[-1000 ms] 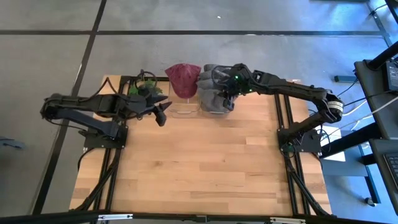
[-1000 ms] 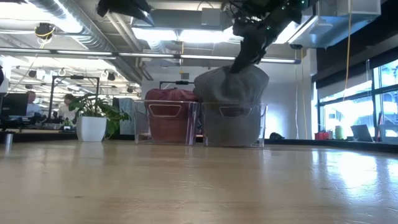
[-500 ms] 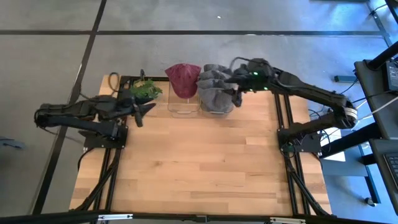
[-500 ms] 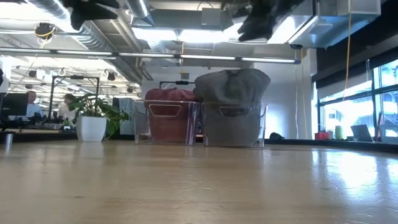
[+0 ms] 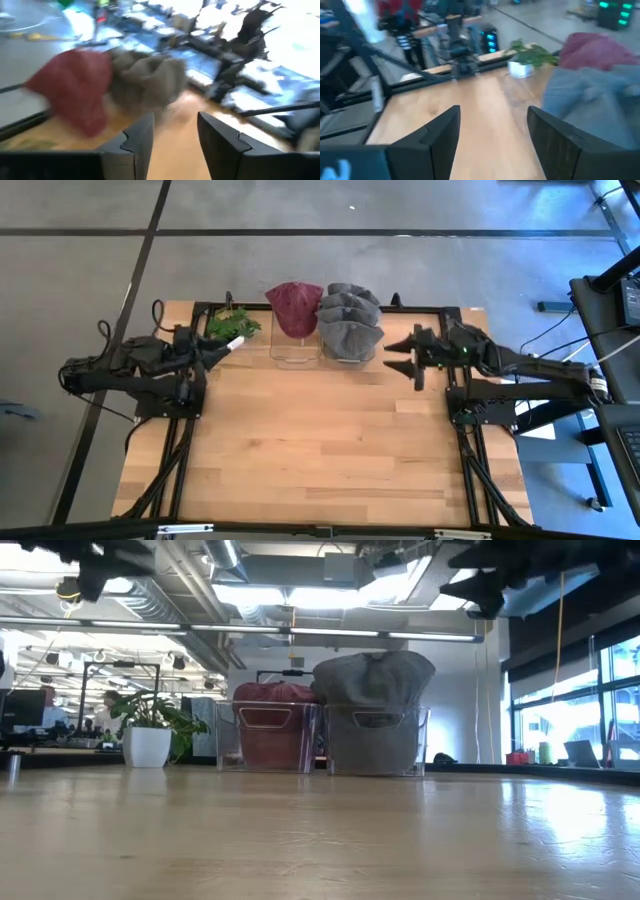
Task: Pick & Place hat
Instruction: Return to Home Position
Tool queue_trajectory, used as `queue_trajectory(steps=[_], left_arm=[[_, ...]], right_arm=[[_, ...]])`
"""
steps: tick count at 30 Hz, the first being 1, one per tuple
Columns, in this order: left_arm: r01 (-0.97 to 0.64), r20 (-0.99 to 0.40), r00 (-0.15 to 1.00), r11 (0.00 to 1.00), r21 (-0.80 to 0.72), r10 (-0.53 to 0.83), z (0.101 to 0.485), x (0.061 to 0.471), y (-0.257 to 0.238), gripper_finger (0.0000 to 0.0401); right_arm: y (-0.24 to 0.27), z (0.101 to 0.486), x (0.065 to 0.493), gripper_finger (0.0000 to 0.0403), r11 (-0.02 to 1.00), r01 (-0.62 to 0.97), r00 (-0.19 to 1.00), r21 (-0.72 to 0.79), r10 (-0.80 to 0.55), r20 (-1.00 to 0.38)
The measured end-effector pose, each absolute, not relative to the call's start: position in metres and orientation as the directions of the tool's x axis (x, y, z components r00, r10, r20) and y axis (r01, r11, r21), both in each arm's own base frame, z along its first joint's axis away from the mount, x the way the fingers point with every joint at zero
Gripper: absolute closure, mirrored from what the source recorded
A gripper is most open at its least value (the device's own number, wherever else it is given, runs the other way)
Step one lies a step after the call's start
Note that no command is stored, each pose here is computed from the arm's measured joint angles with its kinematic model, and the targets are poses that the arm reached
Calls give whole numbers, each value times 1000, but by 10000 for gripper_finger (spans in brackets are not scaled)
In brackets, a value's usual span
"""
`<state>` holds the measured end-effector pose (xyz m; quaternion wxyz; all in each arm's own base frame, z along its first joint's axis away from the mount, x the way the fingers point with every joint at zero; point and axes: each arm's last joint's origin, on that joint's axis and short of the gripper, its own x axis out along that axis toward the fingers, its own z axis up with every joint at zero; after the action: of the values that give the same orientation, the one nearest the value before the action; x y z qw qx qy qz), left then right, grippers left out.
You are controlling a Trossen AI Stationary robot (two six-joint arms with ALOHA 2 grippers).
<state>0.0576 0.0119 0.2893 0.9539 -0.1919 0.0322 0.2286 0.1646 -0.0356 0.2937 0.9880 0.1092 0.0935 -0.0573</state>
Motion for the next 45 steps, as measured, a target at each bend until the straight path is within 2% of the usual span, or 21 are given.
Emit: queue_trajectory(steps=[3, 6, 12, 16, 23, 36, 45], left_arm=[[-335, -53, 939, 871, -360, 339, 299, 58, 9, 254], [-258, 15, 959, 898, -357, 282, 297, 65, 8, 256], [-260, 27, 957, 896, -360, 288, 261, 78, 8, 257], [-249, 67, 953, 891, -380, 295, 241, 75, 8, 257], [-236, 81, 954, 888, -394, 290, 218, 82, 8, 257], [-212, 109, 954, 886, -413, 280, 177, 95, 7, 256], [-242, 64, 958, 906, -348, 280, 172, 96, 7, 254]], right_arm=[[-27, 268, 157, 172, 969, 71, 992, 237, -45, -115], [-23, 249, 152, 171, 965, 18, 999, 260, -27, 30], [-20, 218, 141, 171, 959, -25, 991, 282, -12, 132], [-19, 200, 135, 171, 953, -23, 994, 302, -11, 113], [-17, 183, 125, 171, 953, -41, 987, 300, -9, 162], [-17, 183, 123, 171, 959, -34, 987, 281, -11, 158], [-19, 178, 122, 171, 959, 2, 993, 284, -35, 109]])
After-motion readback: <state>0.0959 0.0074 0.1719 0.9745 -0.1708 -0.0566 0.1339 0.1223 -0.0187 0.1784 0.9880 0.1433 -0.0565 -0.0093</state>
